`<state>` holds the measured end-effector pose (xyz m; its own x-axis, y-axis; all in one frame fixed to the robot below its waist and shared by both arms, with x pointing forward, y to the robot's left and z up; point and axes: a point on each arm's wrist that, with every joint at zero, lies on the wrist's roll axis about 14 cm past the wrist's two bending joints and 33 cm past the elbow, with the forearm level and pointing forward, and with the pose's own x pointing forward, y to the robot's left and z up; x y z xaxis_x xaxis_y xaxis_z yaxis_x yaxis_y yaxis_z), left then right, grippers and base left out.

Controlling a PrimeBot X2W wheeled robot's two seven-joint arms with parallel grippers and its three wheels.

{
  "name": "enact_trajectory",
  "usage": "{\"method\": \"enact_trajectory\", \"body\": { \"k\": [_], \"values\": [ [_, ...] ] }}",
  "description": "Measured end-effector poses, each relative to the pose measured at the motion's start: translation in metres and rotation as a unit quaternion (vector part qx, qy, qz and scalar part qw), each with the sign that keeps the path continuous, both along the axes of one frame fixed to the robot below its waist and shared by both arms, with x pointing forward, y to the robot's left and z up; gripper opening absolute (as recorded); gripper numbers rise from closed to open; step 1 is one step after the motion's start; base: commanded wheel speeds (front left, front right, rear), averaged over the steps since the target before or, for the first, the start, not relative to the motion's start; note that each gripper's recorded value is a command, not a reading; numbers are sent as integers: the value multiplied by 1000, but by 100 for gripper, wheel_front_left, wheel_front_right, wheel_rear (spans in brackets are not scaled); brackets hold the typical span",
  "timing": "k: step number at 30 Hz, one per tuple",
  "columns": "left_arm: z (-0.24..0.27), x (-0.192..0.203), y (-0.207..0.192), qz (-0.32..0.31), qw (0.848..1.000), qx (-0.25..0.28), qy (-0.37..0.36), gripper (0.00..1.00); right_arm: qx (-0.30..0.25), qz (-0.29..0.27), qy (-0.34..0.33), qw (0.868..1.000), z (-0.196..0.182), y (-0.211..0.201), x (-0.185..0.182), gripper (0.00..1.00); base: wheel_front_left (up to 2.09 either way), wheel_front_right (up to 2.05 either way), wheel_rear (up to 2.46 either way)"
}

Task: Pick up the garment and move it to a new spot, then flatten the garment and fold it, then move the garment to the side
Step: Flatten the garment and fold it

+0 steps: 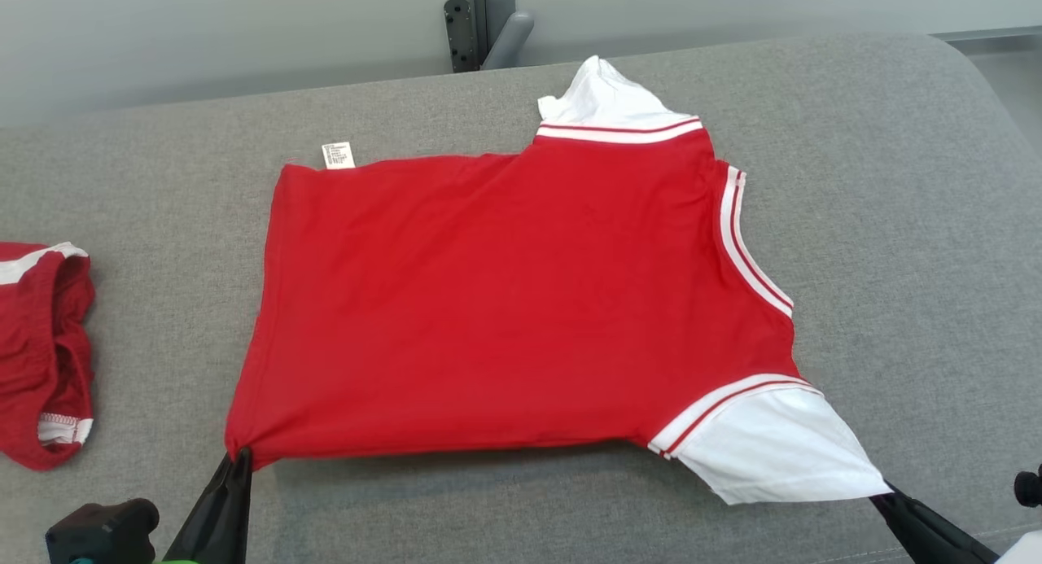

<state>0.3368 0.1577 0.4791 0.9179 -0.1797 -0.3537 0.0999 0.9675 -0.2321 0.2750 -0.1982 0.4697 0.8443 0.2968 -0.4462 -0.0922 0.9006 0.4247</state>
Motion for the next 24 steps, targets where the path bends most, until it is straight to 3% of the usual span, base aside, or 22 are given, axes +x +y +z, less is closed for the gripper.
{"method": "enact_trajectory", "body": {
  "k": [5, 11, 24],
  "values": [
    [8, -10, -2, -1, 1000, -1, 17, 0, -34, -13, 16, 999, 13, -4, -2, 0, 0, 0, 0],
    [-5, -10, -6, -29, 998, 7, 61, 0, -34, 0, 53, 998, 8, 1, 7, 0, 0, 0, 0],
    [-28, 50, -15, -98, 990, 27, 100, 0, -73, 102, 81, 989, 3, 9, 109, 0, 0, 0, 0]
  ]
}}
